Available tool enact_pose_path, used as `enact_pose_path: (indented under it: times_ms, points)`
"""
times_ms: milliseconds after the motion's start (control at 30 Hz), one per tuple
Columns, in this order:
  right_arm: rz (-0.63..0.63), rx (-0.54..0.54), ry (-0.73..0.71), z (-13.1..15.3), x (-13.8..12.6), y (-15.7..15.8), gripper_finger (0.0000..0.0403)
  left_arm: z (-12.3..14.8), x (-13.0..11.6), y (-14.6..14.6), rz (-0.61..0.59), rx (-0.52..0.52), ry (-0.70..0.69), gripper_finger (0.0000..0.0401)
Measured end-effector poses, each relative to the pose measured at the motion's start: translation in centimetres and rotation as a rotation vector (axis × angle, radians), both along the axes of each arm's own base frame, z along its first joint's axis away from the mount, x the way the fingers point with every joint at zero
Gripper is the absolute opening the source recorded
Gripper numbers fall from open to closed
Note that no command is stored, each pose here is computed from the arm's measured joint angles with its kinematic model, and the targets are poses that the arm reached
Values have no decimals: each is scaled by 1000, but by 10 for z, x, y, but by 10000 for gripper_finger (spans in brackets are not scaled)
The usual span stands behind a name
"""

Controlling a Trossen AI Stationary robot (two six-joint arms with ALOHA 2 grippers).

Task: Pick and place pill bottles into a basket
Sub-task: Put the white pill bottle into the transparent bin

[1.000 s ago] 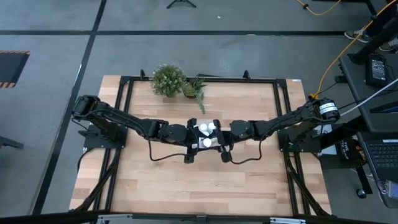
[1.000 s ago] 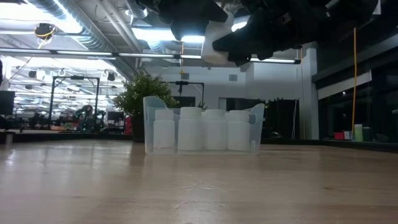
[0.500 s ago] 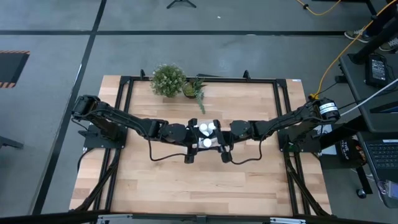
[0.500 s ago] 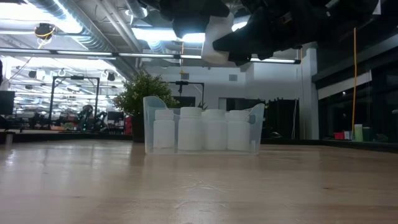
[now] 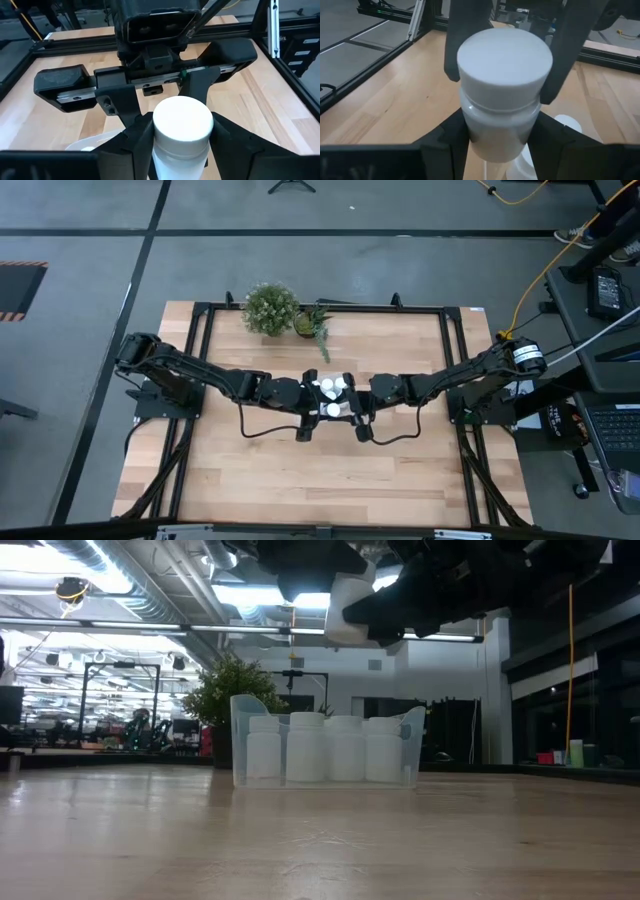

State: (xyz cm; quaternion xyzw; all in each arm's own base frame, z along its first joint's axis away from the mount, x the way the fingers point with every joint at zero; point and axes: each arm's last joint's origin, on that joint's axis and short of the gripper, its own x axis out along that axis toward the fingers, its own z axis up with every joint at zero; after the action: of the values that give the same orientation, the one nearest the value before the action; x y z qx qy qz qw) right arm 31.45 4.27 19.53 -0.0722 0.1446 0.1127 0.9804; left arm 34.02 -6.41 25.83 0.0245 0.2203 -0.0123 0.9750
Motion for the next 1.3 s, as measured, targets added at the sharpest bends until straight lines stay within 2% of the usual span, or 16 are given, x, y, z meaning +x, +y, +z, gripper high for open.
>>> enact_pose_path:
  times_ms: [333, 733, 933, 1000, 1100, 1300]
  points:
    - [-3, -4, -2, 0, 0, 0, 160, 0, -2, 0, -20, 41, 10, 153]
    - [-2, 2, 7, 1, -1, 0, 218, 18, -22, 3, -28, 47, 38, 153]
    - [-30, -9, 22, 13, -11, -2, 221, 15, -26, 5, 21, 56, 88, 153]
    - [-69, -28, 27, 21, -16, -4, 210, 15, -26, 5, 25, 59, 93, 153]
    - [-107, -43, 43, 28, -26, -7, 168, 13, -27, 6, 32, 65, 113, 153]
    - [-107, -39, 21, 34, -47, -9, 29, 17, -36, 9, 102, 52, 146, 153]
